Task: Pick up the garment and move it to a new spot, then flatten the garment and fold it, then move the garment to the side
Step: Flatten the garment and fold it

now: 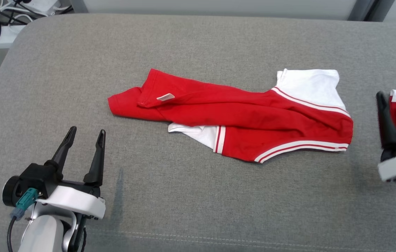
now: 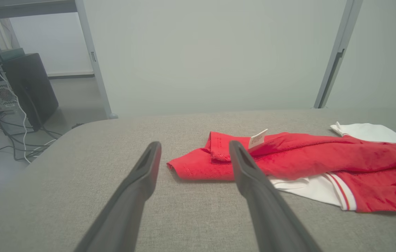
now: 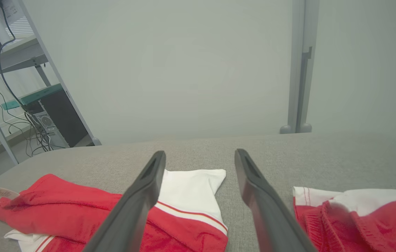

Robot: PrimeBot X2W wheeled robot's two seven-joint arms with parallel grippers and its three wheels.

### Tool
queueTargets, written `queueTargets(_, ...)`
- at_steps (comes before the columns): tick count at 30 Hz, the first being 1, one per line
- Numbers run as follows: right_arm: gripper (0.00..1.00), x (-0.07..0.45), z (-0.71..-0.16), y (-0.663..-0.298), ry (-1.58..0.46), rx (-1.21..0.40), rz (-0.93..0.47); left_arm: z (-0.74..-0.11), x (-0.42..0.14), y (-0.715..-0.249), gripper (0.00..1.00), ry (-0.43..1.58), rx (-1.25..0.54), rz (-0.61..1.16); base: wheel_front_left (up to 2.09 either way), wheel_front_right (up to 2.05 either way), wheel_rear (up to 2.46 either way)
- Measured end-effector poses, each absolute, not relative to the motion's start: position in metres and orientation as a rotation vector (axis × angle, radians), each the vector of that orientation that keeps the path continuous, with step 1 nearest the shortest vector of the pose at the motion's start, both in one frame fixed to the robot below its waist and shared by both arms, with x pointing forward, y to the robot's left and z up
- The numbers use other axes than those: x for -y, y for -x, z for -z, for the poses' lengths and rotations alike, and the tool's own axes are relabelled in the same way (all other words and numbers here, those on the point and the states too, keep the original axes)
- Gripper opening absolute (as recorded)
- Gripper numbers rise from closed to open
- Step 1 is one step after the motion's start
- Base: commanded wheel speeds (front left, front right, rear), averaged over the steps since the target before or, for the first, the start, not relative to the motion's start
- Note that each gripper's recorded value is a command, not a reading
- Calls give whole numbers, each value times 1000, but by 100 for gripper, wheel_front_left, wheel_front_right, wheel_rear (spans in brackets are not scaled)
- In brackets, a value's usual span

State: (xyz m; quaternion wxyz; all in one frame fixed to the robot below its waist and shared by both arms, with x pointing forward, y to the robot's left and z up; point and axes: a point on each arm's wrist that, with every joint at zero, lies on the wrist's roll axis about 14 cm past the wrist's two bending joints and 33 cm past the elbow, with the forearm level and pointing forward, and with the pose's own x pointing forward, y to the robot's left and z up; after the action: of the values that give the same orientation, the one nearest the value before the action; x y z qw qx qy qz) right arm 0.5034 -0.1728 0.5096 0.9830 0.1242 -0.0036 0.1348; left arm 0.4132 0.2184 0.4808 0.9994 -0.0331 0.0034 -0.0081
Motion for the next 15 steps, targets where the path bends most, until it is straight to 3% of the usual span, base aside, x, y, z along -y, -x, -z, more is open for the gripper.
queueTargets(7,100,170,-477,-436,-194,-50,-215,-480,-223,-395,100,53,-18,13,0,0,0)
queueTargets(15,100,168,-484,-389,-174,-10,-164,-482,-229,-375,100,33,-19,-6,0,0,0)
